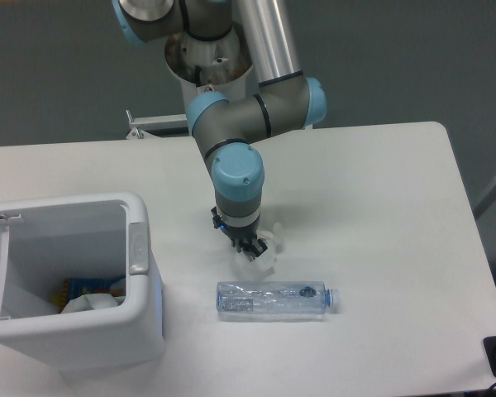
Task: Place the trash in the trash can
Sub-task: 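Lower the gripper onto the crumpled white paper and close on it, then carry the paper over the trash bin and open the gripper, then move the gripper to the clear water bottle's cap end and lower, then close the gripper on the bottle near its cap and drag it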
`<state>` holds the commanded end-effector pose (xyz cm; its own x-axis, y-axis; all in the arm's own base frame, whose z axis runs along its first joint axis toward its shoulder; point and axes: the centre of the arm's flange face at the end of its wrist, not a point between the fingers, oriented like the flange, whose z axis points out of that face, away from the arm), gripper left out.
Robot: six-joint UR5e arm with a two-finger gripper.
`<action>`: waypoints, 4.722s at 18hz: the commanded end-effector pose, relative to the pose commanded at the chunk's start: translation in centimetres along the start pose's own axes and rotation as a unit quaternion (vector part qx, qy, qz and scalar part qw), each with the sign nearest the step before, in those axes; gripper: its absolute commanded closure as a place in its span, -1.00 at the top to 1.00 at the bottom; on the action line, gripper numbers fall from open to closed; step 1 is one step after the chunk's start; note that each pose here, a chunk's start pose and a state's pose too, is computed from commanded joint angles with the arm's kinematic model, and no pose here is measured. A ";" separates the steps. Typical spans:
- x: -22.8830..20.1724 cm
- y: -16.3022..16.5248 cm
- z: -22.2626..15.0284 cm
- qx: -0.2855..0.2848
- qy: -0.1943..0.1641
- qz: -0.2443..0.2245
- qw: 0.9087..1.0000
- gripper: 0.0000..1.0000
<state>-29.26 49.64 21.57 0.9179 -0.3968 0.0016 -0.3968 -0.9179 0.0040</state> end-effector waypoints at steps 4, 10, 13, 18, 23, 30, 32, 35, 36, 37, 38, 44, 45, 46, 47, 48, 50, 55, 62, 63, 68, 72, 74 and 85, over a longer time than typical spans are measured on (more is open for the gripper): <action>0.4 0.3 -2.2 0.004 -0.012 0.005 1.000 -1.00; -2.9 0.3 -12.4 0.064 -0.067 -0.019 0.995 -1.00; -6.5 0.0 -20.8 0.209 -0.074 -0.151 0.963 -1.00; -9.1 1.0 -29.1 0.314 -0.068 -0.278 0.905 -1.00; -5.6 0.9 -36.0 0.389 -0.016 -0.430 0.815 -1.00; 3.8 -9.2 -36.7 0.395 0.040 -0.383 0.834 -1.00; 5.1 -11.0 -36.1 0.391 0.050 -0.368 0.842 -1.00; 6.5 -13.6 -34.9 0.385 0.063 -0.349 0.852 -0.91; 6.7 -14.2 -34.4 0.382 0.066 -0.344 0.855 -0.69; 6.5 -14.4 -34.1 0.383 0.064 -0.340 0.856 -0.10; 6.3 -14.5 -34.1 0.393 0.055 -0.335 0.855 0.77; 5.7 -13.3 -34.8 0.391 0.041 -0.388 0.834 1.00; 4.9 -12.7 -34.8 0.390 0.042 -0.402 0.827 1.00; 4.0 -11.9 -34.6 0.388 0.042 -0.420 0.819 1.00; 2.7 -10.8 -33.8 0.377 0.043 -0.459 0.803 1.00; 1.4 -9.3 -32.1 0.357 0.041 -0.513 0.780 1.00; -1.4 -5.7 -29.4 0.322 0.016 -0.588 0.742 1.00; -6.7 1.4 -24.3 0.272 -0.001 -0.688 0.673 1.00; -12.8 3.8 -12.7 0.170 -0.006 -0.757 0.631 1.00; -13.3 3.9 -11.4 0.160 -0.009 -0.762 0.627 1.00; -15.1 4.1 -5.6 0.109 -0.018 -0.789 0.605 1.00; -16.0 3.9 -1.8 0.086 -0.011 -0.796 0.598 1.00; -16.3 4.0 -1.0 0.076 -0.022 -0.805 0.587 1.00; -15.9 4.0 1.3 0.055 -0.025 -0.836 0.546 1.00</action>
<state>-45.40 52.28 20.23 -0.0024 0.9982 0.0602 0.9949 0.0085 -0.1008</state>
